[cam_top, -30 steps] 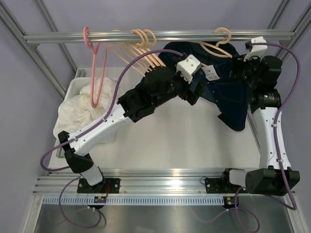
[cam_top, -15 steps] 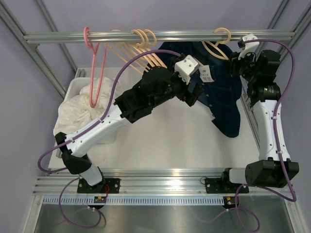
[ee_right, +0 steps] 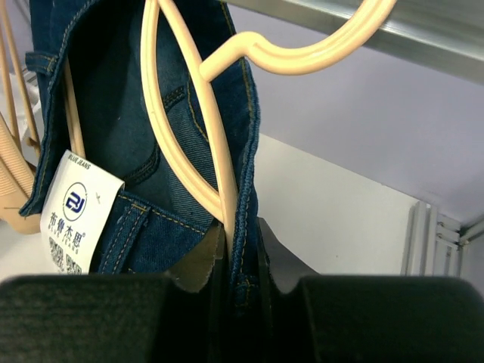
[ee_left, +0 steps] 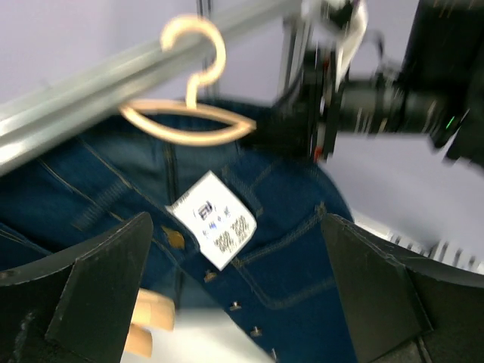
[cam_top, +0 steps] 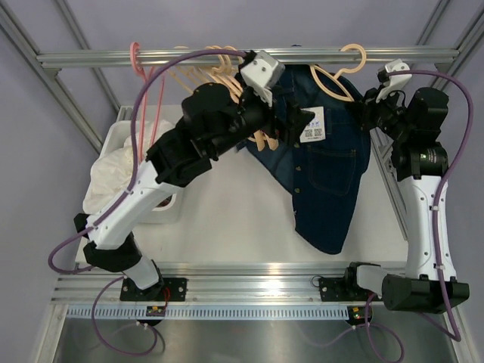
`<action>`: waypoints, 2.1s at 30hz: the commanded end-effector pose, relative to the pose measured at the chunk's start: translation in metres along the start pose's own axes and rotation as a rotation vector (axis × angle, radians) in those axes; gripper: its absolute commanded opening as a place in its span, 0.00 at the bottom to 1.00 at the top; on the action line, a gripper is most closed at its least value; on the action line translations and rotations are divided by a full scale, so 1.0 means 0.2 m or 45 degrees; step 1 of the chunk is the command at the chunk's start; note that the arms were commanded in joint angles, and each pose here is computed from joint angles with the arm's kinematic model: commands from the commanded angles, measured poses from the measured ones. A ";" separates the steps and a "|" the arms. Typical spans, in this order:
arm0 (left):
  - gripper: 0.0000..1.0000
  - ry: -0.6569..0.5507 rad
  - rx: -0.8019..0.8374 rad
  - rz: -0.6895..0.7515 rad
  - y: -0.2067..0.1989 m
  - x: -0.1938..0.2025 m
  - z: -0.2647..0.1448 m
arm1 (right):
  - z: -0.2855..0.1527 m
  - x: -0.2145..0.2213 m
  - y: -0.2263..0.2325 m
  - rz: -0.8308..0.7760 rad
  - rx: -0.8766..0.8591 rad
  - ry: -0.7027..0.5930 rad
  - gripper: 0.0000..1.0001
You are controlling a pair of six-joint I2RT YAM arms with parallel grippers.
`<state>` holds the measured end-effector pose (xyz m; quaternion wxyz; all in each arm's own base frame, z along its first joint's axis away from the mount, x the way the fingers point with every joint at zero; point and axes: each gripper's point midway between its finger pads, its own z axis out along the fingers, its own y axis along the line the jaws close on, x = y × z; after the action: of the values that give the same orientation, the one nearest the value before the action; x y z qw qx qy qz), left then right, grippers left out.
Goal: Remove the skirt from the hanger
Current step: Pick up the hanger from the clothesline.
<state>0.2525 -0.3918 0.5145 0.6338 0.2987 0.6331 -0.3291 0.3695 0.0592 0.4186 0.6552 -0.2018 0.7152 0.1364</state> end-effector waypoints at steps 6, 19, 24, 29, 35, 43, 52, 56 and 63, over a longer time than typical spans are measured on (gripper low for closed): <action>0.99 -0.103 0.027 -0.131 -0.03 -0.16 -0.07 | -0.32 -0.53 0.05 -0.147 0.178 -0.300 0.00; 0.99 -0.050 0.078 -0.136 -0.08 -0.06 0.02 | -0.46 -0.68 -0.19 -0.588 0.634 -0.352 0.00; 0.99 0.000 0.134 -0.129 -0.12 0.02 0.06 | -0.23 -0.63 -0.19 -0.699 0.445 -0.289 0.00; 0.99 0.019 0.113 -0.073 -0.09 0.06 0.04 | -0.17 -0.64 -0.22 -0.676 0.328 -0.345 0.00; 0.99 0.035 0.128 -0.062 -0.09 0.10 0.06 | -0.22 -0.66 -0.17 -0.709 0.209 -0.480 0.00; 0.99 -0.015 0.116 -0.092 -0.08 0.01 0.09 | -0.34 -0.59 -0.02 -0.676 0.128 -0.449 0.00; 0.99 -0.061 0.062 -0.116 -0.10 -0.07 0.16 | -0.53 -0.45 0.15 -0.491 0.094 -0.345 0.00; 0.99 -0.055 0.064 -0.108 -0.15 -0.04 0.23 | -0.60 -0.40 0.26 -0.406 0.043 -0.349 0.00; 0.99 -0.043 0.010 -0.100 -0.21 0.07 0.32 | -0.60 -0.25 0.36 -0.129 -0.036 -0.265 0.00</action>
<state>0.2526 -0.4660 0.4910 0.6046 0.2981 0.6447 -0.3606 0.2422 0.0603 0.4701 0.7285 -0.2556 0.6308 0.0776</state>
